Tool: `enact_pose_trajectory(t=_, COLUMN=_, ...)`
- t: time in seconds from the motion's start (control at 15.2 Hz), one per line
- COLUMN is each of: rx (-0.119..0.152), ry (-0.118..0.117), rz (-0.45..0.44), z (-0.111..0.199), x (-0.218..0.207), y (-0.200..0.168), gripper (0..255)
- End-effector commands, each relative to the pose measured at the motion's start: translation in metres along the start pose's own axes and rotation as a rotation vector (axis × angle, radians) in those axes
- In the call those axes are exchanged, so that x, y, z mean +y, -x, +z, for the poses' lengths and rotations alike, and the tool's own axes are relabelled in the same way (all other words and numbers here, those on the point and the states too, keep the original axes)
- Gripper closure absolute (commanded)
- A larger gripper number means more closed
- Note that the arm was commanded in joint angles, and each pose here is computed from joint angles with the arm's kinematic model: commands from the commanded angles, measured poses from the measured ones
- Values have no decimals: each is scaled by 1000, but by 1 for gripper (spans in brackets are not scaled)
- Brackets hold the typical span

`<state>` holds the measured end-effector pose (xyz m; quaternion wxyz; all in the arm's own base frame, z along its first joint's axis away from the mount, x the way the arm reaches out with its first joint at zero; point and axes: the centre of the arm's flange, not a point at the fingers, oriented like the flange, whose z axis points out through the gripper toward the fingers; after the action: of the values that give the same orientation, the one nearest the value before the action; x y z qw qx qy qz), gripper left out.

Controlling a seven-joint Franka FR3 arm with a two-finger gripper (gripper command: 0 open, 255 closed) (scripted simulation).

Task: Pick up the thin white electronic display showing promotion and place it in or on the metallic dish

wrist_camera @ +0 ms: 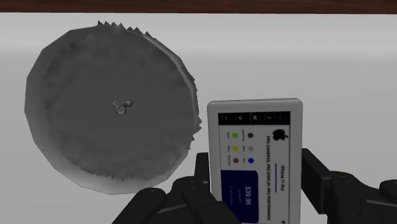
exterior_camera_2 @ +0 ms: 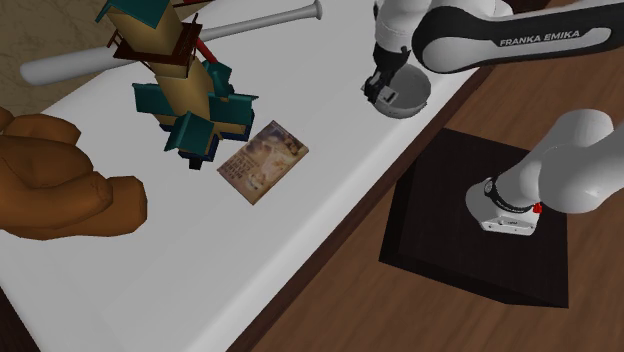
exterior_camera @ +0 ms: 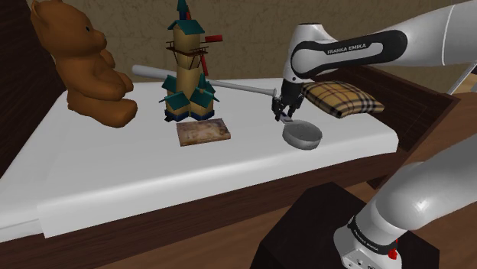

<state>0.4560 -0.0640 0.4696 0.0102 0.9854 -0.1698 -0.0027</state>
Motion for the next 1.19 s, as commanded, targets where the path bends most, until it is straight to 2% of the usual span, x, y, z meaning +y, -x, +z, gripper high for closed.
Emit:
enact_pose_trajectory(t=0.0, rx=0, ry=-1, rz=-2, z=1, x=28, y=6, gripper=255)
enact_pose_trajectory(t=0.53, rx=0, ry=-1, rz=-2, z=2, x=133, y=19, gripper=255)
enact_pose_trajectory(t=1.12, rx=0, ry=-1, rz=-2, z=49, x=132, y=19, gripper=255)
